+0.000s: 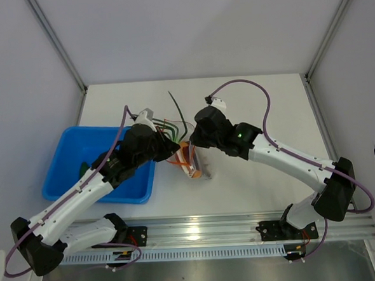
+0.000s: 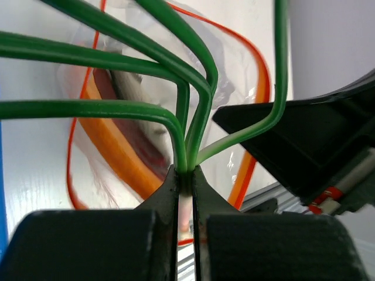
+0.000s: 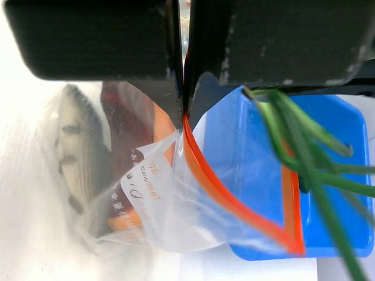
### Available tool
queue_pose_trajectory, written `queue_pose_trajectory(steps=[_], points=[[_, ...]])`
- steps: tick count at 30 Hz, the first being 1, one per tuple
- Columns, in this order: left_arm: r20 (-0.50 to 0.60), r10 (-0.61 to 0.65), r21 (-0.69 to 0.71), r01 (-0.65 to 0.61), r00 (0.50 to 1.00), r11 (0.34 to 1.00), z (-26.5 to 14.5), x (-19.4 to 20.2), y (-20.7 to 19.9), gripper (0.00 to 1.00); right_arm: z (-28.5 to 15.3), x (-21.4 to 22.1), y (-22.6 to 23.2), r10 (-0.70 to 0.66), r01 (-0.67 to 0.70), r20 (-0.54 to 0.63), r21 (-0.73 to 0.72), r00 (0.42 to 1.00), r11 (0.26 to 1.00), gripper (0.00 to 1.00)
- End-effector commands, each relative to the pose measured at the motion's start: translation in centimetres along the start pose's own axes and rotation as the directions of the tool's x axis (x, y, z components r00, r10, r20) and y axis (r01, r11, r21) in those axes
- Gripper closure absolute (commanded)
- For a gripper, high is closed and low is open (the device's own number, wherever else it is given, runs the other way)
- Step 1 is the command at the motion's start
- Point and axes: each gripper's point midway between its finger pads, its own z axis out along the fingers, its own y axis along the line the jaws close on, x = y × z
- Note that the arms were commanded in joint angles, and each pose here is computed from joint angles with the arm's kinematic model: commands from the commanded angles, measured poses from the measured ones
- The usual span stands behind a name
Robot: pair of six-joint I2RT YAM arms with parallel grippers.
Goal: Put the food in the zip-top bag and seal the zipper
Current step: Place the fake vegetable in the zipper food storage bag.
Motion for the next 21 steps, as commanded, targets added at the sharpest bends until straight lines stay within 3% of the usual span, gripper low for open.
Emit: queue_pose_trajectory(steps=[1, 6, 13, 14, 21], points=[[-0.101, 0.059, 0.013, -0.058, 0.993, 0.998, -0.1, 1.9, -0.2, 1.0, -0.8, -2.3, 1.6, 0.016, -0.012, 0.083, -0.05, 0.996, 0.999, 1.0], [-0.187, 0.072, -0.051, -0.083, 0.98, 0.995, 1.1, 3.2, 0.7, 0.99, -0.7, -2.3, 1.8, 0.005, 0.0, 0.091, -0.055, 0.996, 0.998, 1.0], [-0.226, 0.037, -0.089, -0.058, 0.973, 0.994, 2.1, 4.2, 1.4, 1.0, -0.4, -2.9, 1.4, -0.013, 0.02, 0.135, -0.045, 0.991, 0.999, 1.0], [-0.273, 0.034, -0.099, -0.063, 0.961, 0.993, 2.1, 5.1, 1.6, 0.99, -0.5, -2.9, 1.6, -0.02, 0.027, 0.137, -0.05, 0.99, 0.998, 1.0], [-0.339, 0.049, -0.158, -0.108, 0.94, 0.982, 5.7, 5.5, 1.7, 0.99, -0.6, -2.0, 2.6, -0.077, 0.087, 0.129, -0.079, 0.989, 0.993, 1.0]])
